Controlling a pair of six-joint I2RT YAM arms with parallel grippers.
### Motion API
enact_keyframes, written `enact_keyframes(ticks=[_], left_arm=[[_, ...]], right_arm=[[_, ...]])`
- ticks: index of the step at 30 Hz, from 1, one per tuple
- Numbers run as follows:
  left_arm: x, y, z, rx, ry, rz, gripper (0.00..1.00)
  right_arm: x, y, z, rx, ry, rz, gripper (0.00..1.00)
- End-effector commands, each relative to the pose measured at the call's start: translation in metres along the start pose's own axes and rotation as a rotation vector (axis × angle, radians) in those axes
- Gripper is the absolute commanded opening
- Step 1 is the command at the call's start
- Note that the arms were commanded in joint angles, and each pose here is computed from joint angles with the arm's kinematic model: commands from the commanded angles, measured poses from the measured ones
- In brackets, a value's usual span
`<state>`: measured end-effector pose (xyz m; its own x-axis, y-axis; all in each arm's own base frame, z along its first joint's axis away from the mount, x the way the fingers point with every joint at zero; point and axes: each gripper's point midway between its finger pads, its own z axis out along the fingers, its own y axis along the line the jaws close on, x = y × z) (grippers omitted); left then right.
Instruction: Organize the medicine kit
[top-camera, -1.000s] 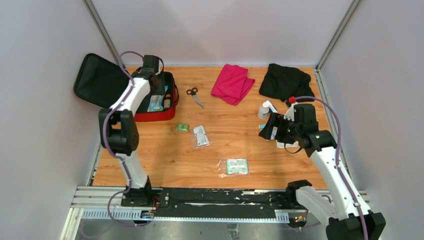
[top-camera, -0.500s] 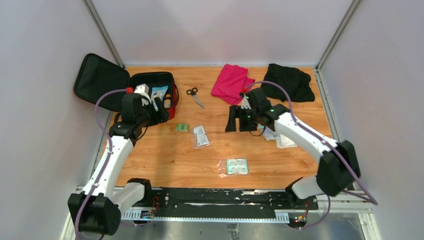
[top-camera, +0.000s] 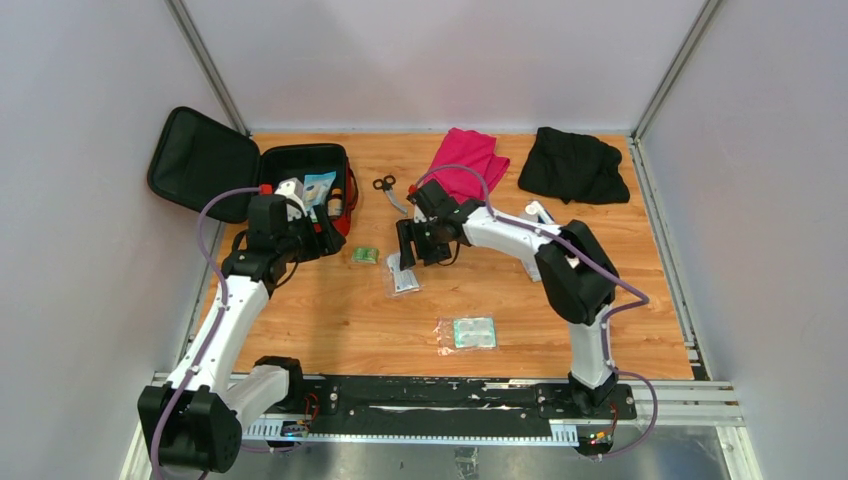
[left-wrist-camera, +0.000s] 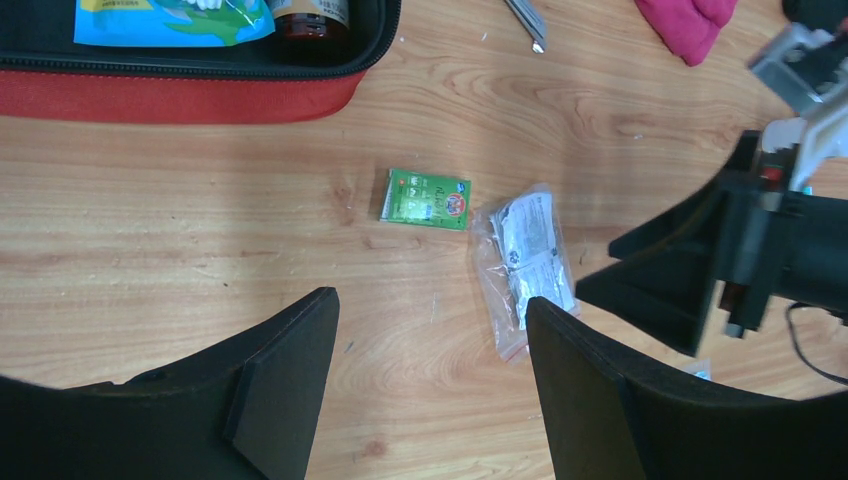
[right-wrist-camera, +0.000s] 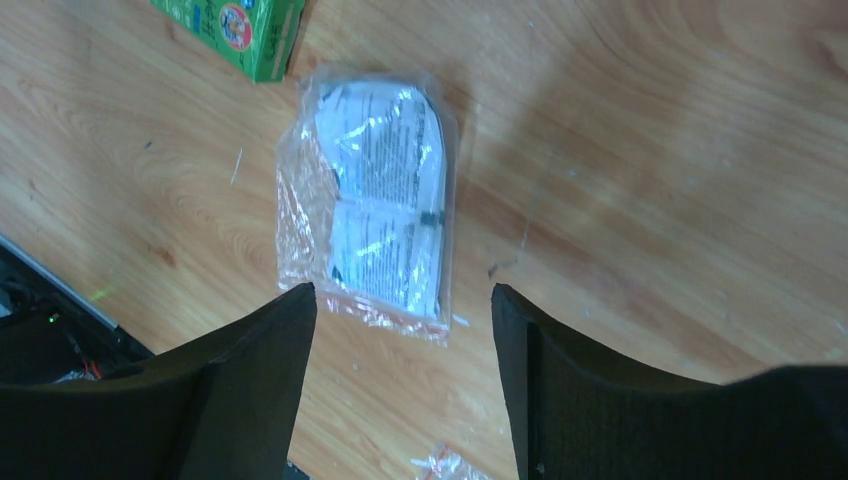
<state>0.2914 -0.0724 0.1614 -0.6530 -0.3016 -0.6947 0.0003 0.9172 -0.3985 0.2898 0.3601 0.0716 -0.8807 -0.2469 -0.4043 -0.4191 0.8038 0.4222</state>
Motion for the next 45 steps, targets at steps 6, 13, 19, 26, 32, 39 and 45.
enact_keyframes(ticks=[6,13,19,26,32,39,45], left_arm=[[-0.007,-0.01,-0.002,0.046,-0.018,0.015,0.74],[-0.005,-0.011,0.001,0.061,-0.003,0.004,0.74],[-0.002,-0.012,0.005,0.072,0.014,-0.003,0.75],[0.002,-0.012,0.008,0.081,0.032,-0.008,0.75],[0.007,-0.025,0.007,0.158,0.034,-0.032,0.75],[0.051,-0.042,0.008,0.322,0.091,-0.172,0.75],[0.057,-0.065,-0.008,0.467,0.044,-0.261,0.78]], right_arm=[[0.0,0.007,0.036,0.035,0.031,0.008,0.63],[0.014,-0.006,0.047,0.108,0.072,0.019,0.54],[0.023,-0.018,0.055,0.166,0.085,0.053,0.4],[0.024,-0.02,0.051,0.176,0.075,0.059,0.1],[0.017,-0.01,0.028,0.135,0.009,0.049,0.0],[0.015,0.004,-0.015,0.069,-0.099,0.081,0.0],[0.013,0.018,-0.045,-0.003,-0.182,0.134,0.0]])
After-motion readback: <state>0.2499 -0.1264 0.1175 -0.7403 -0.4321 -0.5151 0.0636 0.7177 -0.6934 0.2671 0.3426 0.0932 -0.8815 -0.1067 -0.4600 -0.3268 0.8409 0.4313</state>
